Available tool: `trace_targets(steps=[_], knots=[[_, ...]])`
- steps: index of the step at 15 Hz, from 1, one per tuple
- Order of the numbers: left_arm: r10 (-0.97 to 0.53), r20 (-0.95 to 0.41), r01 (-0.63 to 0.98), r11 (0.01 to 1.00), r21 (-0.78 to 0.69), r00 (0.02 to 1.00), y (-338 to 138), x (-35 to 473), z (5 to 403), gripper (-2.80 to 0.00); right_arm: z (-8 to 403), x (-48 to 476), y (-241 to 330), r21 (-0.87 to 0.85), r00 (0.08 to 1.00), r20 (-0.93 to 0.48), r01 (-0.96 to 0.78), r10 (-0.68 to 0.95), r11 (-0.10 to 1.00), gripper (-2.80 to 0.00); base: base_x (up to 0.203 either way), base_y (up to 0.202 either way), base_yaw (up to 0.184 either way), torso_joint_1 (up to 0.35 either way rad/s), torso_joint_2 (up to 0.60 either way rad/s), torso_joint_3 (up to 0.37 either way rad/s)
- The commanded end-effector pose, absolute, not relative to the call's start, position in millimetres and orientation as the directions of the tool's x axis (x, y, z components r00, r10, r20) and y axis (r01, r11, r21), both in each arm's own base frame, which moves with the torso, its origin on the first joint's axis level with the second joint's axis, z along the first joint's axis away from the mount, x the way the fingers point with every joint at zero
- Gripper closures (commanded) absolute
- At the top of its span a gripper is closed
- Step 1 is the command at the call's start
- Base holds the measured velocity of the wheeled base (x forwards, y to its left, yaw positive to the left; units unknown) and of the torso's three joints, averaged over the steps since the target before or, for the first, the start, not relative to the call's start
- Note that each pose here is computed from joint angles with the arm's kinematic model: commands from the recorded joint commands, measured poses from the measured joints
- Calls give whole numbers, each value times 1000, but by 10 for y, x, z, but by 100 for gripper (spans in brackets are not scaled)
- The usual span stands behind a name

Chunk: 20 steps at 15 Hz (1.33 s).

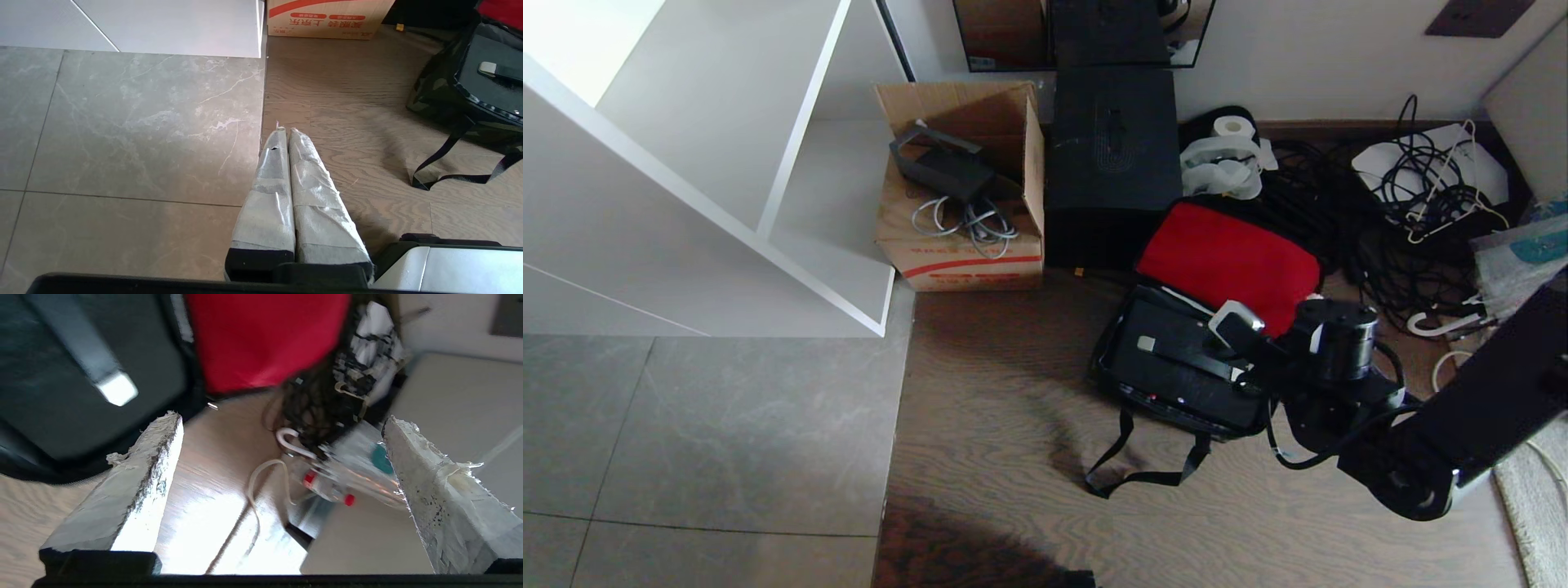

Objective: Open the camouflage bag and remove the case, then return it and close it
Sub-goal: Grip the handle

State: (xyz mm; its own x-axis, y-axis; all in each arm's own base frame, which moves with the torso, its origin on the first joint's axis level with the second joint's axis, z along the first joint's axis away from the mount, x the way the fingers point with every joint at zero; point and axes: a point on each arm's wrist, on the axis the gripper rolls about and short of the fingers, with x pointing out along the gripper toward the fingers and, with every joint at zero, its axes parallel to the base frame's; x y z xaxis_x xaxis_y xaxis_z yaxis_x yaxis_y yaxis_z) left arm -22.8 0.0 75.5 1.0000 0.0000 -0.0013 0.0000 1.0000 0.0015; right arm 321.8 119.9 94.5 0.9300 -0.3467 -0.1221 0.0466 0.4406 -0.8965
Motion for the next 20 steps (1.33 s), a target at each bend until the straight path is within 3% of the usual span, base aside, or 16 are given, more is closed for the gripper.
trace_targets(steps=[1, 6, 20], knots=[[0, -2, 0, 1000, 2, 1000, 0, -228, 753, 0, 605, 3319, 1278, -911, 924, -170, -15, -343, 412, -280, 0, 0, 0, 0, 0, 0], [0, -2, 0, 1000, 2, 1000, 0, -228, 753, 0, 123, 3752, 1498, -931, 946, -142, -28, -291, 364, -280, 0, 0, 0, 0, 0, 0], [0, -1, 0, 1000, 2, 1000, 0, -228, 753, 0, -178, 4307, 1487, -936, 953, -141, -39, -269, 350, -280, 0, 0, 0, 0, 0, 0]])
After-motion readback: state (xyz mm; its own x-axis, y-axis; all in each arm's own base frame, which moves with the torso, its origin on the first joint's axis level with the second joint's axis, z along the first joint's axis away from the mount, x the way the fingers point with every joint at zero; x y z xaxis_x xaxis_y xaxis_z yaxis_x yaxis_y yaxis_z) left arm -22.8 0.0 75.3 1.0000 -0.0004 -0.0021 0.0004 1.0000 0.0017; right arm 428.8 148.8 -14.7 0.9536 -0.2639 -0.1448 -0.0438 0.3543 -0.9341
